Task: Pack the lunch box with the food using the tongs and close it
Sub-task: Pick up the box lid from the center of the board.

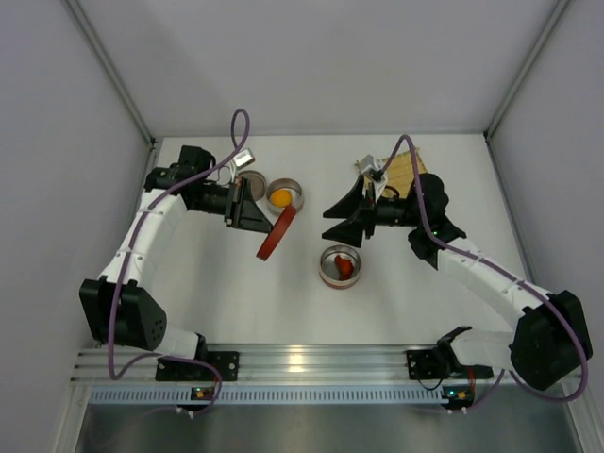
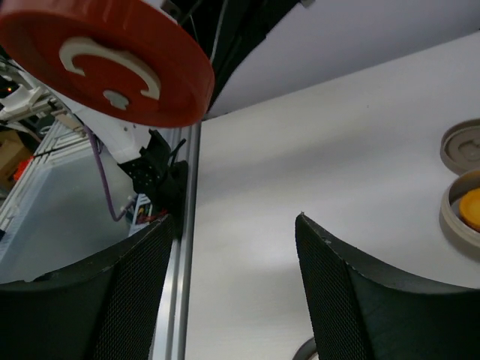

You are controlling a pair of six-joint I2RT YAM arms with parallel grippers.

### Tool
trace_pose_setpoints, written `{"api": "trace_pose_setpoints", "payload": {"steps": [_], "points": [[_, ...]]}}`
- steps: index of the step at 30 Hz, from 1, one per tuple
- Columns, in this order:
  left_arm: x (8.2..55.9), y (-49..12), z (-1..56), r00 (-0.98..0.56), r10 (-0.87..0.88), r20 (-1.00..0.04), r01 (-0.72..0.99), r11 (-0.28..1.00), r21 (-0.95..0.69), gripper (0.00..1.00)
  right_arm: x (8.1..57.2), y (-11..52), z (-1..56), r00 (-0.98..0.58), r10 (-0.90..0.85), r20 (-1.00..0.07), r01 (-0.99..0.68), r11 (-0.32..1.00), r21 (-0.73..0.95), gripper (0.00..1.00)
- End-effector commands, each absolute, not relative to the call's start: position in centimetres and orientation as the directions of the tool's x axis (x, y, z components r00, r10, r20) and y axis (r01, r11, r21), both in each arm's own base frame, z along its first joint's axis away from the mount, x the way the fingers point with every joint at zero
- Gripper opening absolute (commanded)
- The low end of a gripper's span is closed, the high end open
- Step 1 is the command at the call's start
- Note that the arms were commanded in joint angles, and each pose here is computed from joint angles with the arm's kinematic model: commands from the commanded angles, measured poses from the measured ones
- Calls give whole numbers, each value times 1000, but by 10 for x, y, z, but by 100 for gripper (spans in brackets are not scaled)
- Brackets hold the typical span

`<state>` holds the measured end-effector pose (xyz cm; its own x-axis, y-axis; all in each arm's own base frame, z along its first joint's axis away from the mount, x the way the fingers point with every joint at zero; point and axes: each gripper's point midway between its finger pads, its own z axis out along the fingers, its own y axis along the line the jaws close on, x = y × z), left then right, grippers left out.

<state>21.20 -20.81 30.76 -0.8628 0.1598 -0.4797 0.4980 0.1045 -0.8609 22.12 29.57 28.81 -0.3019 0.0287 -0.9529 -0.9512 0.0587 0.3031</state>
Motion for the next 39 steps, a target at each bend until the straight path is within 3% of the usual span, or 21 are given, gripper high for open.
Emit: {"api": "trace_pose_setpoints", "payload": {"steps": [1, 11, 14, 15, 16, 23, 27, 33, 39], "points": [[190, -208, 330, -826, 145, -545, 545, -45, -837, 0, 203, 306, 369, -111, 192, -975, -993, -71, 99, 65], [191, -209, 319, -900, 147, -410, 405, -60, -912, 0, 174, 309, 409, -43, 243, -969, -984, -179, -2, 57], [193, -209, 317, -910, 148, -387, 383, -58, -922, 0, 191, 321, 397, 75, 137, -988, -991, -102, -90, 53], [193, -209, 316, -923, 150, -353, 348, -58, -936, 0, 203, 320, 344, 136, -67, -988, -989, -73, -131, 52], [192, -209, 316, -922, 150, -357, 352, -59, -934, 0, 212, 326, 350, 225, -138, -965, -974, -12, -225, 49], [181, -207, 318, -916, 149, -373, 363, -91, -927, 0, 201, 292, 319, 296, -348, -890, -954, -56, -295, 58], [177, -206, 324, -916, 149, -371, 356, -121, -927, 0, 185, 279, 330, 360, -345, -867, -931, -65, -360, 57], [171, -205, 325, -916, 143, -375, 353, -161, -922, 0, 168, 285, 354, 485, -264, -834, -868, -26, -496, 66], [177, -206, 324, -922, 140, -361, 339, -159, -927, 0, 140, 313, 366, 577, -209, -789, -816, -112, -567, 69]]}}
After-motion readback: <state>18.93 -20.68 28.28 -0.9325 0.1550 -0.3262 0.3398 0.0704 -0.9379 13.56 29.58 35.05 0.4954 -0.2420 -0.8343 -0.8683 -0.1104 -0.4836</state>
